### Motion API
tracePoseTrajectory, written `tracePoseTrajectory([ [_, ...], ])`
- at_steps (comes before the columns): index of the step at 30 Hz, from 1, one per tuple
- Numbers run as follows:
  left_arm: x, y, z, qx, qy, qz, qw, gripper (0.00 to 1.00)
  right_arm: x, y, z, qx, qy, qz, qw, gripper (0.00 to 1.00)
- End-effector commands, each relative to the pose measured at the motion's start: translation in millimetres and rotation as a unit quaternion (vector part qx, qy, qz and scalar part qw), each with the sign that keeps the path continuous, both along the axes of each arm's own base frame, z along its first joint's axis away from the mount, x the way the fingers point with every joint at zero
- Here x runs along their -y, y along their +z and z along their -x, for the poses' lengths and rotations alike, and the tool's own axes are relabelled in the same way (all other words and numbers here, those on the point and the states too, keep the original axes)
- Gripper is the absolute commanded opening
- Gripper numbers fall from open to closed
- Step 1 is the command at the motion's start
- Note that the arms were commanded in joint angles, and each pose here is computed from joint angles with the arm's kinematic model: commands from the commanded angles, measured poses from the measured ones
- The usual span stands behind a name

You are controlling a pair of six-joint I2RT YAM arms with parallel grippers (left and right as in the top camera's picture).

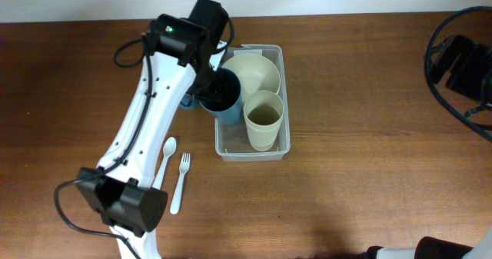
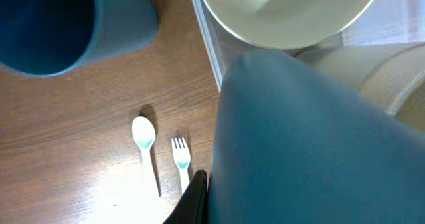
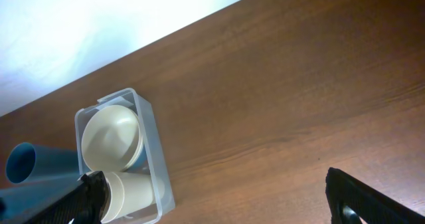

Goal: Pack container
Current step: 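Grasp the blue cup and carry it into the container, then lower the blue cup into the container beside the cream cups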

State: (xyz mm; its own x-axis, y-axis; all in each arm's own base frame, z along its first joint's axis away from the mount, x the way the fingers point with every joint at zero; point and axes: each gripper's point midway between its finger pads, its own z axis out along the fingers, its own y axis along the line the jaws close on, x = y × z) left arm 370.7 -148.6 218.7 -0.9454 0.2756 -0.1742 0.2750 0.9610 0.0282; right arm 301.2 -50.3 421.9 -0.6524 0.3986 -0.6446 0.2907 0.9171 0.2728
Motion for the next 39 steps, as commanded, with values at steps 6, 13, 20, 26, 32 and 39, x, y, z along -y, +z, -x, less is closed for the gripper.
tracePoseTrajectory([
  [6, 11.6, -41.2, -6.8, -0.027, -0.008, -0.011, 1.0, 0.02, 2.8, 2.5, 0.0, 0.005, -0.002, 0.005, 1.0, 0.99],
  [13, 11.4, -57.3, -4.4, -0.039, -0.009, -0.016, 0.999, 0.01, 2.8, 2.5, 0.0, 0.005, -0.002, 0.005, 1.0, 0.99],
  [20, 11.5, -60.2, -1.3, -0.047, -0.01, -0.015, 0.999, 0.02, 2.8, 2.5, 0.0, 0.005, -0.002, 0.005, 1.0, 0.99],
  [26, 12.7, -54.3, -4.8, -0.037, 0.002, -0.01, 0.999, 0.01, 2.8, 2.5, 0.0, 0.005, -0.002, 0.005, 1.0, 0.99],
  [32, 11.1, -29.2, -0.9, -0.029, 0.002, -0.006, 1.0, 0.02, 2.8, 2.5, 0.0, 0.005, -0.002, 0.005, 1.0, 0.99],
  [39, 6.6, -17.3, 6.0, -0.032, 0.002, -0.012, 0.999, 0.02, 2.8, 2.5, 0.0, 0.005, -0.002, 0.005, 1.0, 0.99],
])
